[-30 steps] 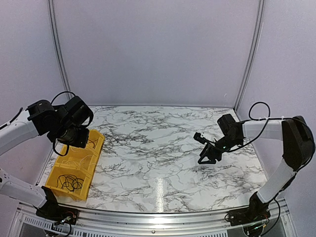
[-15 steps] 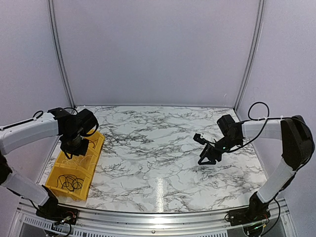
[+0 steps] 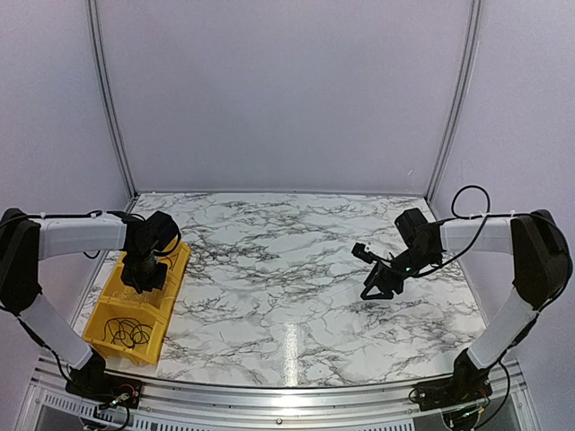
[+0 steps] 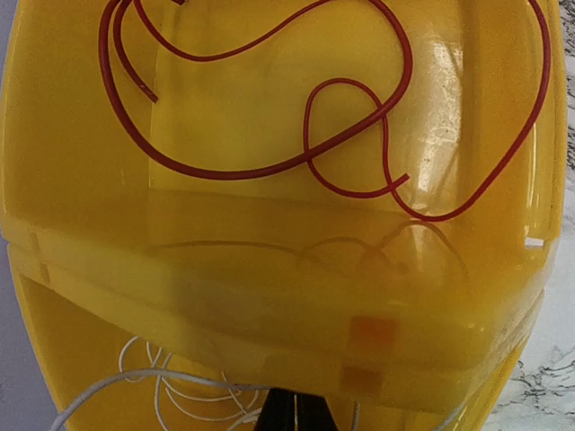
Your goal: Untangle the cables
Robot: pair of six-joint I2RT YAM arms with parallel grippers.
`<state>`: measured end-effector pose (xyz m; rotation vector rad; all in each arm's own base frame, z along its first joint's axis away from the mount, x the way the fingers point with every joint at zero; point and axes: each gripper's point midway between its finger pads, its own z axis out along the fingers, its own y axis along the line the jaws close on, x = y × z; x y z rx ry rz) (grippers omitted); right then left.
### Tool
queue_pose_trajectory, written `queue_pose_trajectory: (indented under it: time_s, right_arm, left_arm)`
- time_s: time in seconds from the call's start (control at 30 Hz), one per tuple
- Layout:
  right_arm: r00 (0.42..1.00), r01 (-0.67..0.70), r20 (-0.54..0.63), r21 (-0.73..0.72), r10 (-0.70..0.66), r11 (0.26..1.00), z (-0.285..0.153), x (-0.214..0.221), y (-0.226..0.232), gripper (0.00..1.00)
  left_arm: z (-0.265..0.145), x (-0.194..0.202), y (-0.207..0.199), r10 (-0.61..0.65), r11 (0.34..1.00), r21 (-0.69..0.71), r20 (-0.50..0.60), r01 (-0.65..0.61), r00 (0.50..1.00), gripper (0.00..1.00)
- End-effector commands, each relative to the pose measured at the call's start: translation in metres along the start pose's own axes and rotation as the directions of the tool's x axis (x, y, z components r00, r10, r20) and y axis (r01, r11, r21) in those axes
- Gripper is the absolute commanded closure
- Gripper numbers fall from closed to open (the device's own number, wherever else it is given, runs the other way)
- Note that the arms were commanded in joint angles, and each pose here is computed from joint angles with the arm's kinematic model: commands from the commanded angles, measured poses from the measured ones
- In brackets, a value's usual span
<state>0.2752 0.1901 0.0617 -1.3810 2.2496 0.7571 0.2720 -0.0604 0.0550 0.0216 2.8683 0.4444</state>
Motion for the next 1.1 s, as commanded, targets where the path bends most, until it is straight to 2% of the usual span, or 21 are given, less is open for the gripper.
queue_pose_trajectory:
  time_s: [0.0, 0.13, 0.27, 0.43, 0.57, 0.63, 0.7, 0.73, 0.77, 0.8, 0.93, 1.07]
  right_arm:
    - [1.0, 0.002, 0.003, 0.007, -0.002, 1.0, -0.003, -0.002, -0.002, 0.43]
    - [1.0, 0.004, 0.005, 0.011, -0.004, 1.0, -0.004, -0.002, -0.003, 0.43]
    - [1.0, 0.011, 0.012, 0.043, -0.011, 0.999, -0.012, -0.01, -0.006, 0.43]
    - [0.993, 0.081, 0.064, 0.186, -0.094, 0.979, -0.055, -0.047, -0.015, 0.43]
    - [0.993, 0.079, 0.058, 0.375, -0.108, 0.924, -0.1, -0.073, -0.035, 0.42]
    - [0.991, 0.052, 0.083, 0.478, -0.104, 0.877, -0.129, -0.087, -0.045, 0.38]
    - [0.984, -0.004, 0.149, 0.563, -0.097, 0.827, -0.163, -0.102, -0.054, 0.29]
    - [0.976, -0.038, 0.195, 0.596, -0.099, 0.802, -0.18, -0.108, -0.057, 0.2]
    - [0.966, -0.074, 0.239, 0.624, -0.1, 0.778, -0.196, -0.113, -0.06, 0.05]
    - [0.955, -0.122, 0.282, 0.651, -0.09, 0.749, -0.21, -0.115, -0.065, 0.02]
    - [0.914, -0.28, 0.405, 0.686, -0.032, 0.672, -0.235, -0.109, -0.076, 0.01]
    - [0.885, -0.332, 0.463, 0.705, -0.052, 0.627, -0.232, -0.093, -0.075, 0.01]
  left_arm:
    - [0.004, -0.007, -0.007, -0.009, 0.999, 0.035, 0.022, 0.008, 1.0, 1.0]
    - [-0.012, -0.015, -0.003, -0.041, 0.998, 0.052, 0.068, 0.038, 0.997, 0.75]
    - [-0.037, -0.029, 0.006, -0.069, 0.996, 0.061, 0.142, 0.061, 0.987, 0.65]
    - [-0.061, -0.04, 0.013, -0.06, 0.997, 0.066, 0.181, 0.049, 0.982, 0.54]
    - [-0.085, -0.056, 0.011, -0.065, 0.992, 0.12, 0.239, 0.037, 0.969, 0.53]
    - [-0.103, -0.069, 0.01, -0.073, 0.987, 0.157, 0.294, 0.027, 0.953, 0.53]
    - [-0.122, -0.085, 0.007, -0.071, 0.98, 0.199, 0.371, -0.005, 0.926, 0.53]
    - [-0.132, -0.092, 0.005, -0.076, 0.975, 0.219, 0.408, -0.017, 0.91, 0.53]
    - [-0.14, -0.099, 0.005, -0.081, 0.972, 0.232, 0.447, -0.028, 0.891, 0.53]
    - [-0.148, -0.106, 0.005, -0.084, 0.97, 0.241, 0.484, -0.04, 0.871, 0.53]
    - [-0.182, -0.124, 0.004, -0.129, 0.95, 0.301, 0.625, -0.085, 0.77, 0.52]
    - [-0.207, -0.123, -0.003, -0.216, 0.906, 0.399, 0.725, -0.143, 0.654, 0.44]
